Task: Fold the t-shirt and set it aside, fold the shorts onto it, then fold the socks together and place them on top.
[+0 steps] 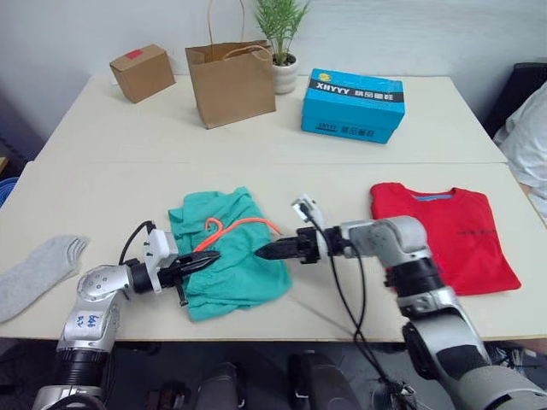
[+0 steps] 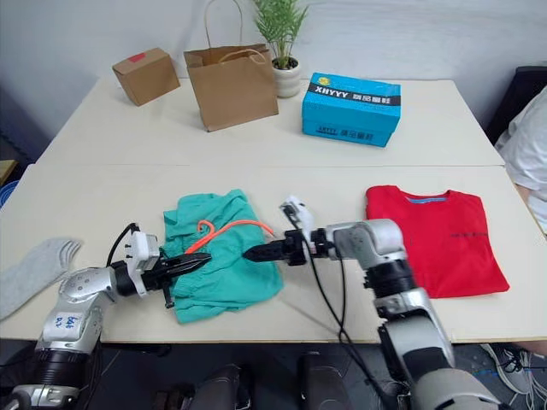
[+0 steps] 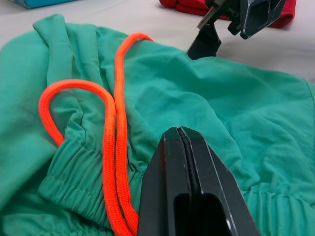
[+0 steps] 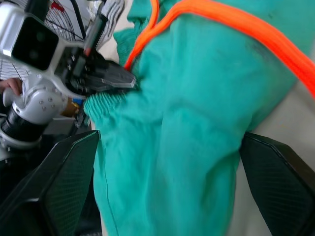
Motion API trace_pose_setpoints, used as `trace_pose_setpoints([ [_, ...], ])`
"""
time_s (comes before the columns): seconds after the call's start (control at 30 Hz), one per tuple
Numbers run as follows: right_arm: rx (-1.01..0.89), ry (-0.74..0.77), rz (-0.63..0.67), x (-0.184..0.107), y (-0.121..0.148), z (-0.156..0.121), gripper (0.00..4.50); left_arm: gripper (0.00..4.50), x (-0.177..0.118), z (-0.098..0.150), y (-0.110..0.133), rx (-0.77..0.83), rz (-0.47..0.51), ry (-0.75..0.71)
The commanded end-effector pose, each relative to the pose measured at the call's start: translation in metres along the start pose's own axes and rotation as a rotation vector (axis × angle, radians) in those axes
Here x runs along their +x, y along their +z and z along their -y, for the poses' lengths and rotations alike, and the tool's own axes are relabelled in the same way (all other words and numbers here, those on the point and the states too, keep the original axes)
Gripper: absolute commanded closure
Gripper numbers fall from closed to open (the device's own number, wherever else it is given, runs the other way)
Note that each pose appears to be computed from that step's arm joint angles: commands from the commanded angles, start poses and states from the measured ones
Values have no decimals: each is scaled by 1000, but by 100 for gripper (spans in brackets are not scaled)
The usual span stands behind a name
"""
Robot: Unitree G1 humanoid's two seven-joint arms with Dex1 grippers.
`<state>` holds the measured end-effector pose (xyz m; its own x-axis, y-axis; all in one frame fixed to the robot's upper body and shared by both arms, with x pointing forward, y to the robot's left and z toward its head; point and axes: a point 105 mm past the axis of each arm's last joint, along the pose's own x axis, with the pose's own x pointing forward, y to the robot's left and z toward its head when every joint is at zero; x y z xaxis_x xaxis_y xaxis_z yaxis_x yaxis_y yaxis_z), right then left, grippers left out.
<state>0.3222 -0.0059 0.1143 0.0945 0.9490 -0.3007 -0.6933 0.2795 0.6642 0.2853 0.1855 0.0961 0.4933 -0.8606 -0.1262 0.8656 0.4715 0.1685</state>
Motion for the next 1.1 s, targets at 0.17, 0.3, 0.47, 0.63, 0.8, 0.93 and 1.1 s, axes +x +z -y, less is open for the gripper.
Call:
trace_pose_setpoints([
  [0.17, 29, 1, -24, 18, -2, 2, 238, 450, -7, -1, -4, -15, 37, 33],
  [0.3, 29, 6, 22, 13, 4, 2, 369, 450, -8, 0, -2, -8, 49, 28],
  [0.47, -67, 135, 92, -38, 17, -33, 445, 450, -6, 6, 21, -6, 135, 13],
  [0.63, -167, 195, 77, -110, 13, -71, 450, 412, 1, 12, 50, -63, 234, 29],
  [0.8, -259, -76, 45, -197, 12, -78, 450, 266, 17, 31, 72, -90, 260, -51],
  [0.93, -278, -282, 85, -251, 19, -73, 450, 137, 22, 31, 71, -101, 254, -54],
  [1.1, -264, -536, 125, -320, 16, -58, 450, 5, 25, 33, 71, -108, 242, -93],
])
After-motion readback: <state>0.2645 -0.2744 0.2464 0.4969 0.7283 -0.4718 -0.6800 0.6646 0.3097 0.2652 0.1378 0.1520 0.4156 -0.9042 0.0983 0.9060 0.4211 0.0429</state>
